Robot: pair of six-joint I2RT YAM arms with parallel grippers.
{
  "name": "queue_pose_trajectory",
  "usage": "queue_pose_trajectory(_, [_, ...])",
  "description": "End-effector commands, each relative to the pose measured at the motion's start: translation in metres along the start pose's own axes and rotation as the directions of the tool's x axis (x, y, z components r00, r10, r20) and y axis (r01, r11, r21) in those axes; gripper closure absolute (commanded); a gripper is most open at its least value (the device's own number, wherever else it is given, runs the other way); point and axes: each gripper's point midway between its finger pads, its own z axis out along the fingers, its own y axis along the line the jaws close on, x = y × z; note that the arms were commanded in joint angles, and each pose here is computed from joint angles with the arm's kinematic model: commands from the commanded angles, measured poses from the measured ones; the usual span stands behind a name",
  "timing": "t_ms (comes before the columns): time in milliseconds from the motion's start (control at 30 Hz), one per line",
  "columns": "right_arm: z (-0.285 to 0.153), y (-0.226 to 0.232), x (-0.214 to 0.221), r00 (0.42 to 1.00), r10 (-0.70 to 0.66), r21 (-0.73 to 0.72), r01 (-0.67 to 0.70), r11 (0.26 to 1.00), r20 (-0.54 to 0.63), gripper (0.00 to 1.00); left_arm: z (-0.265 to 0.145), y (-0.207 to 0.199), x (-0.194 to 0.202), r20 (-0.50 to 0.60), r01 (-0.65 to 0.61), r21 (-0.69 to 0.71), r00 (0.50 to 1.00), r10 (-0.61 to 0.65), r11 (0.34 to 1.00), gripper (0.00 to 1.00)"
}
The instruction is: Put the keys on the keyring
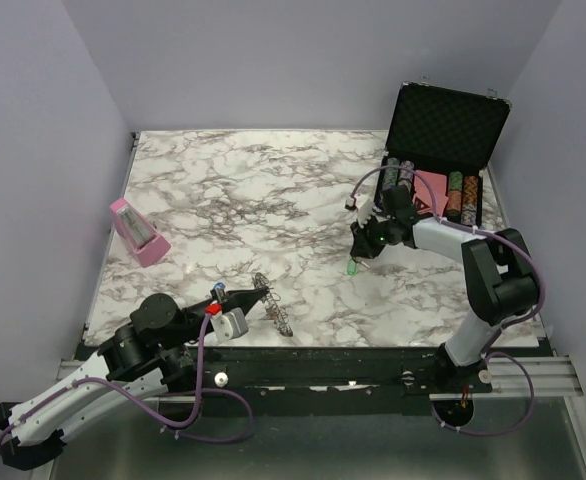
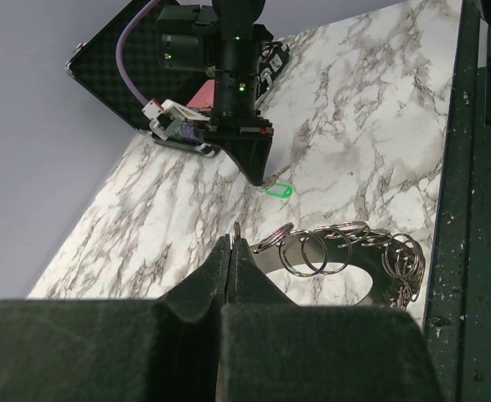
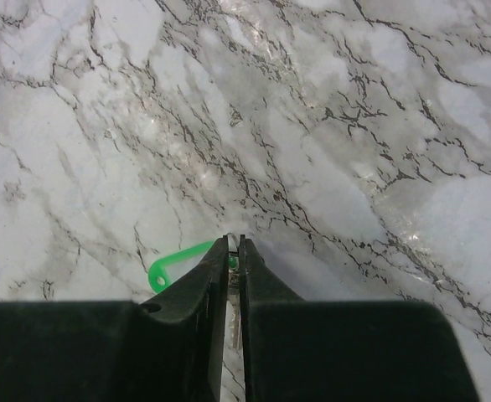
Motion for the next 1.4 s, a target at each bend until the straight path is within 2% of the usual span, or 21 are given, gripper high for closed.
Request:
queue_pose_trajectory(0, [0.0025, 0.0037, 0.0022, 0.999, -0.015, -0.033, 0.013, 0.999, -0.047, 0.82, -0.0013, 0.0064, -0.0153, 0.047, -0.017, -0.016, 0.999, 0.017, 1.000, 1.00])
queue_pose_trajectory(267, [0.0035, 0.0112, 0.0099, 0.991, 0.002, -0.115, -0.017, 0.993, -0.132, 0.79, -0.0015, 0.0064, -0.0153, 0.047, -0.018, -0.016, 0.999, 0.019, 1.000, 1.00])
queue_pose_trajectory(633, [0.0024, 0.0115, 0.0081, 0.979, 0.024, -0.146, -0.055, 0.988, -0.201, 0.76, -0.0017, 0.0067, -0.0159, 0.049, -0.017, -0.017, 0.999, 0.018, 1.000, 1.00])
queue_pose_trajectory(1367, [-0.0009, 0.0083, 0.0074, 0.964, 0.031, -0.157, -0.075, 0.985, -0.264, 0.76, -0.0022, 0.0066, -0.0159, 0.049, -0.018, -0.017, 0.999, 0.019, 1.000, 1.00])
